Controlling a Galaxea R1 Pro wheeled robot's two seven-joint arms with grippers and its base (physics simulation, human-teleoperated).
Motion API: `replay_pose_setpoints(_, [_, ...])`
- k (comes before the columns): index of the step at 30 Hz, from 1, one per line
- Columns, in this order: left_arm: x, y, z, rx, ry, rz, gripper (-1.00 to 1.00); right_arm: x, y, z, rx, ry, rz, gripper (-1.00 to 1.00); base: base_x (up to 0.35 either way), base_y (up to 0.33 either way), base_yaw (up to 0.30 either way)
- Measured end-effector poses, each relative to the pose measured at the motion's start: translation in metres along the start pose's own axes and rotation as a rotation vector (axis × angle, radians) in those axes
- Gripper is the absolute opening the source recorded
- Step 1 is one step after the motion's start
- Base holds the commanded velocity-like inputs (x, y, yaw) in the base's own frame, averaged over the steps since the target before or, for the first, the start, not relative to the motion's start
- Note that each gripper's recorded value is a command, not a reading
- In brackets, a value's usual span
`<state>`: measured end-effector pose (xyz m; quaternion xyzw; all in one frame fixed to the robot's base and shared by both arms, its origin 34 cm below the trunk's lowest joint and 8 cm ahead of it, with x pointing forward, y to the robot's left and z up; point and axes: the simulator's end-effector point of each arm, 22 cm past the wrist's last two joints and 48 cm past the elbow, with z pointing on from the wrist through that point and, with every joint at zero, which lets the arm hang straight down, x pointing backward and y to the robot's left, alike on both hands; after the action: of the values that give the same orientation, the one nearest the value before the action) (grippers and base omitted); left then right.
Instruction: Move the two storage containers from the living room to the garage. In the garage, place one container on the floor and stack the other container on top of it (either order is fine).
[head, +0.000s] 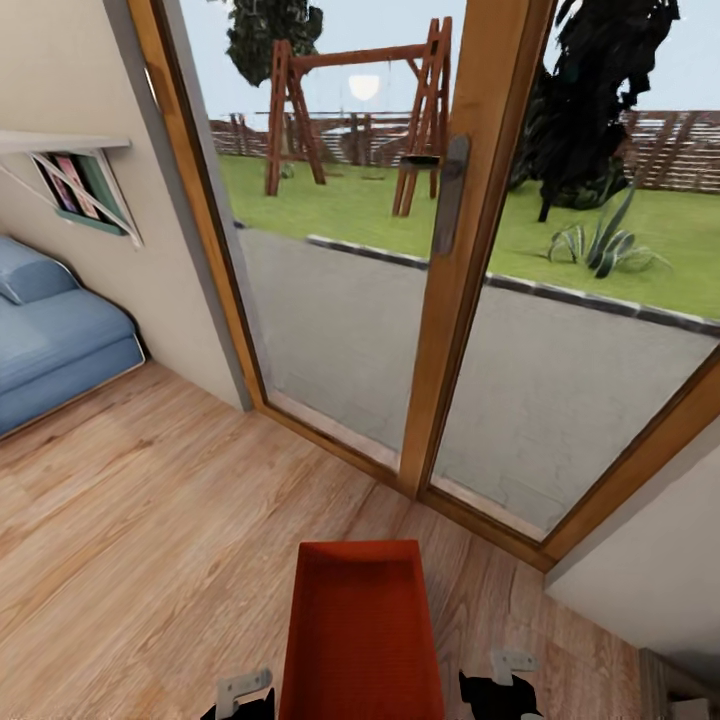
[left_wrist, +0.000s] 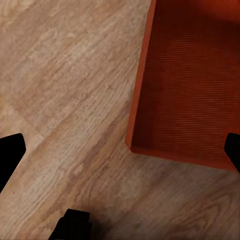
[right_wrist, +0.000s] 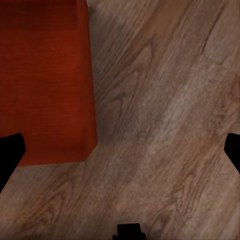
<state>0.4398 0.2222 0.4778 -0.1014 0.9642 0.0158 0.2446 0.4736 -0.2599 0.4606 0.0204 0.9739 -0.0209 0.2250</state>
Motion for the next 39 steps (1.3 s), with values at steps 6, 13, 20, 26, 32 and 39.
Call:
replay_pose_setpoints(6, [0.009, 0.000, 0.010, -0.001, 0.009, 0.000, 1.00, 0.010, 0.000, 0.010, 0.000, 0.011, 0.000, 1.00, 0.000, 0.000, 0.000])
replay_pose_setpoints(13, [0.021, 0.002, 0.021, -0.003, 0.020, 0.001, 1.00, 0.021, 0.000, 0.022, 0.001, 0.022, -0.001, 1.00, 0.000, 0.000, 0.000])
replay_pose_setpoints(20, [0.033, 0.003, 0.033, -0.005, 0.031, 0.003, 1.00, 0.033, 0.001, 0.035, 0.001, 0.033, -0.002, 1.00, 0.000, 0.000, 0.000])
replay_pose_setpoints(26, [0.043, 0.004, 0.043, -0.007, 0.041, 0.005, 1.00, 0.043, 0.001, 0.045, 0.000, 0.042, -0.006, 1.00, 0.000, 0.000, 0.000])
replay_pose_setpoints(32, [0.053, 0.008, 0.053, -0.011, 0.050, 0.008, 1.00, 0.047, -0.002, 0.057, 0.003, 0.040, -0.021, 1.00, 0.000, 0.000, 0.000])
replay_pose_setpoints(39, [0.057, 0.009, 0.066, -0.005, 0.047, 0.012, 1.00, 0.017, 0.004, 0.071, -0.008, -0.037, -0.018, 1.00, 0.000, 0.000, 0.000])
